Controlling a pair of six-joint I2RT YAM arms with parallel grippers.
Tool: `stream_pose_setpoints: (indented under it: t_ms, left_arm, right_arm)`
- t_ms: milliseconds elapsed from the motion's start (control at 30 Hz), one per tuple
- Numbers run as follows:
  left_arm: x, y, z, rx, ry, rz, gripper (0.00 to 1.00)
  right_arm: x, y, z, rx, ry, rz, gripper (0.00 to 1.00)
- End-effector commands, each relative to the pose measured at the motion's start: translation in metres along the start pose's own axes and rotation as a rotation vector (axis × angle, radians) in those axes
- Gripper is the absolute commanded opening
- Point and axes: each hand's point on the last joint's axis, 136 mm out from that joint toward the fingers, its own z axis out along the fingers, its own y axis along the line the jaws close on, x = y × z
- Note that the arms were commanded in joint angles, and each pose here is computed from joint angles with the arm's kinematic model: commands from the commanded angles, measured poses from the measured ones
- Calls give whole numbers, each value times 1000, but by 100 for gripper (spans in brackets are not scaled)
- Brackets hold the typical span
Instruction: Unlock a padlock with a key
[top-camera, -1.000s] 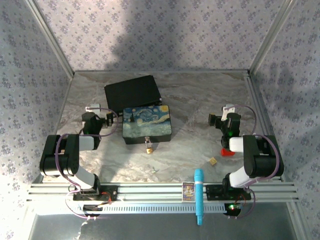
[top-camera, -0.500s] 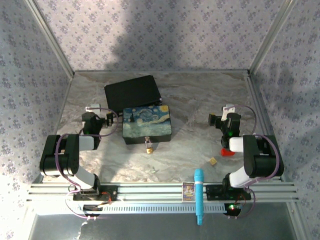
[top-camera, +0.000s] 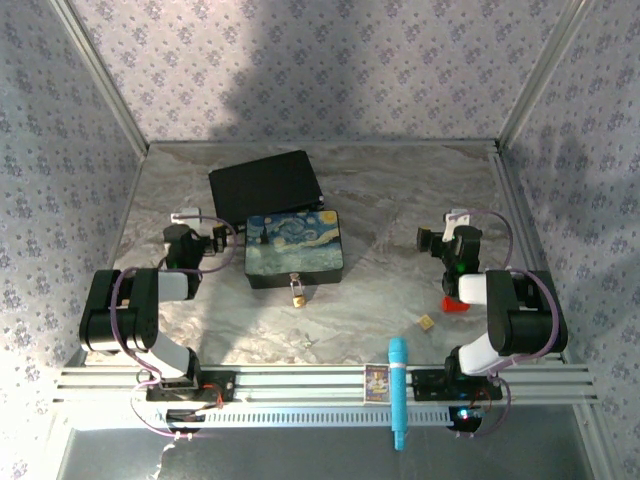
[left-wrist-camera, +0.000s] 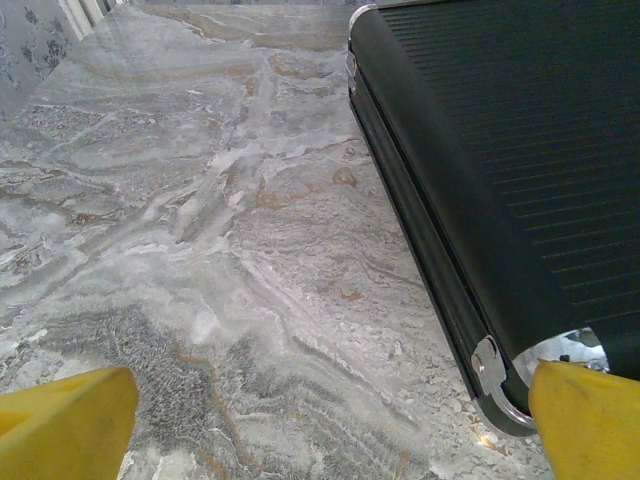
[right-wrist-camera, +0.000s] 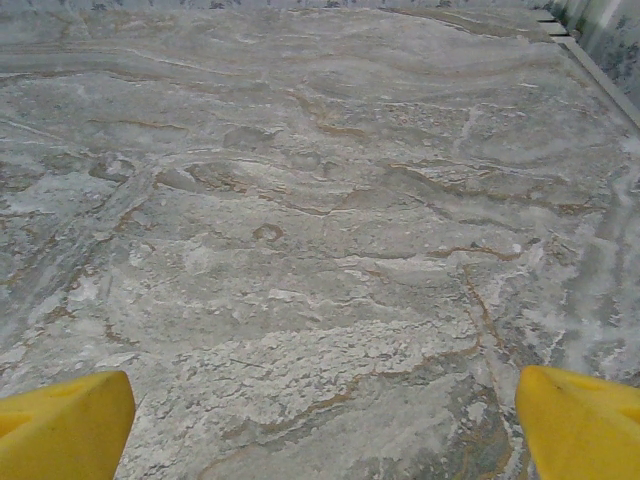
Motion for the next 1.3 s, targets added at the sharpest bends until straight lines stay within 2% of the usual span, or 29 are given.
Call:
stream_pose_setpoints:
  t_ms: [0, 100, 200, 267, 333, 433, 500, 567, 667, 733, 800, 900, 1000, 1133, 1267]
  left_arm:
    - [-15, 3, -6, -10, -56, -10, 100]
    - [-36, 19, -31, -111, -63, -60, 100]
    - [-62, 24, -60, -126, -117, -128, 100]
    - [-76, 28, -78, -132, -119, -285, 100]
    - [-83, 25, -96, -108, -68, -474, 100]
    - [-82, -4, -117, 43, 35, -686, 100]
    - [-78, -31, -127, 195, 102, -717, 100]
    - [-62, -49, -138, 266, 210, -758, 100]
    - [-27, -73, -158, 317, 377, -757, 100]
    - [-3, -89, -174, 339, 487, -725, 99]
    - [14, -106, -188, 381, 549, -695, 98]
    - [30, -123, -204, 430, 573, -685, 95]
    - [42, -136, -212, 474, 582, -700, 92]
    - [62, -150, -222, 501, 650, -670, 87]
    - [77, -165, -228, 531, 701, -595, 80]
  right_arm:
    - [-12, 0, -1, -24, -20, -2, 98]
    - [-32, 0, -16, -28, -38, -6, 98]
    - [-57, 11, -41, -90, -43, -6, 99]
    - [-72, 25, -60, -165, -29, -13, 99]
    - [-80, 36, -79, -214, 10, 2, 99]
    - [-73, 26, -98, -127, 127, 263, 99]
    - [-69, 45, -107, -244, 188, 304, 99]
    - [-64, 62, -116, -324, 244, 359, 99]
    - [-55, 97, -135, -440, 304, 358, 99]
    - [-42, 117, -148, -442, 362, 297, 99]
    - [-23, 141, -160, -454, 438, 243, 97]
    - [8, 180, -179, -481, 543, 146, 95]
    - [35, 212, -199, -486, 585, 57, 90]
    - [65, 249, -222, -510, 637, 43, 79]
    - [88, 288, -242, -557, 662, 20, 74]
